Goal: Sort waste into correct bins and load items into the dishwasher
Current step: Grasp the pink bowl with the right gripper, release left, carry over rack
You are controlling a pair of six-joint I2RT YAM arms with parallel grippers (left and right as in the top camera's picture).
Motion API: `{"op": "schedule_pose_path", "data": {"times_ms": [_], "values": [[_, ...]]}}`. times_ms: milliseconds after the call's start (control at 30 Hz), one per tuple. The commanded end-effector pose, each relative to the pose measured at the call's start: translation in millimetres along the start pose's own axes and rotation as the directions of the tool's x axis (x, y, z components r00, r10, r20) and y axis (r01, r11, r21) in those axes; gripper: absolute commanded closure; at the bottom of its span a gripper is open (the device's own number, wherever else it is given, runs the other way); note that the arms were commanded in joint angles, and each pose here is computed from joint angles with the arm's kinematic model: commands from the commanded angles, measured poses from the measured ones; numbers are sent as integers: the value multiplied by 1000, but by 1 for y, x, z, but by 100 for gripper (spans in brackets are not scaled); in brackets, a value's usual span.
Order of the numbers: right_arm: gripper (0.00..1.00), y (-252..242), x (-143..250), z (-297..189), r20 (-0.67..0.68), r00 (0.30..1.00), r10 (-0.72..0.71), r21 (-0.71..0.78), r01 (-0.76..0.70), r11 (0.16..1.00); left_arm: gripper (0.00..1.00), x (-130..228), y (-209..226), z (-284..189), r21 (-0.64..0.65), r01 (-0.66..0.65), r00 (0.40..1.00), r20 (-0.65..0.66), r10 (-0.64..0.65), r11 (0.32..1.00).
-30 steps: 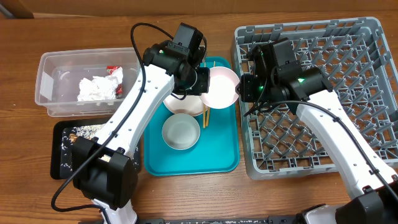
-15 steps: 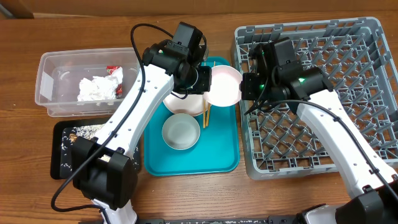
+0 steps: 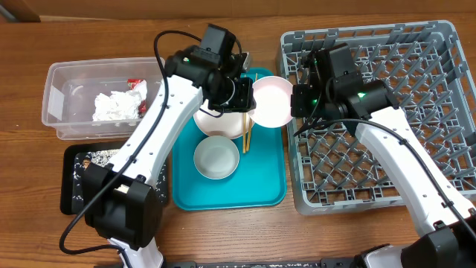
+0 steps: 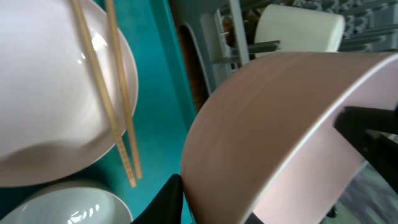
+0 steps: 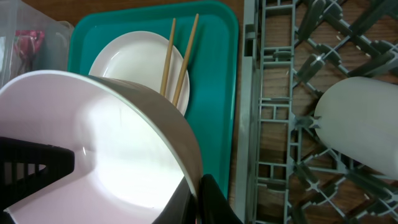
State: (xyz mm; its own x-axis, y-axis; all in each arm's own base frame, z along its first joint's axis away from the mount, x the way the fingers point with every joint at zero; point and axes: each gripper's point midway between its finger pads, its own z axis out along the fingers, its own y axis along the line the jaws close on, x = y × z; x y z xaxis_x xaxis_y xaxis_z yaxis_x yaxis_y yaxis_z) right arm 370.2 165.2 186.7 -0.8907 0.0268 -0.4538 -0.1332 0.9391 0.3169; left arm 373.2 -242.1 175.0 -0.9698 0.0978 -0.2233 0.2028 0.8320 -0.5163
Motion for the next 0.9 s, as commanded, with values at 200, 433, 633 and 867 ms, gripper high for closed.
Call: {"op": "schedule_pose_path", "data": {"times_ms": [200, 433, 633, 867], "values": [[96, 21, -11, -6, 39, 999, -18, -94, 22, 995, 81, -2, -42, -34, 371, -83, 996, -5, 91, 925], [96, 17, -31, -8, 126, 992, -26, -54, 34, 998, 76, 2, -70, -66, 615, -119, 990, 10, 143, 780], [96, 17, -36, -8, 149, 989, -6, -55, 14, 998, 70, 6, -90, -86, 737, -144, 983, 29, 182, 661], [96, 8, -39, -9, 167, 985, 31, -9, -30, 1000, 64, 2, -99, -97, 780, -204, 971, 87, 221, 592]]}}
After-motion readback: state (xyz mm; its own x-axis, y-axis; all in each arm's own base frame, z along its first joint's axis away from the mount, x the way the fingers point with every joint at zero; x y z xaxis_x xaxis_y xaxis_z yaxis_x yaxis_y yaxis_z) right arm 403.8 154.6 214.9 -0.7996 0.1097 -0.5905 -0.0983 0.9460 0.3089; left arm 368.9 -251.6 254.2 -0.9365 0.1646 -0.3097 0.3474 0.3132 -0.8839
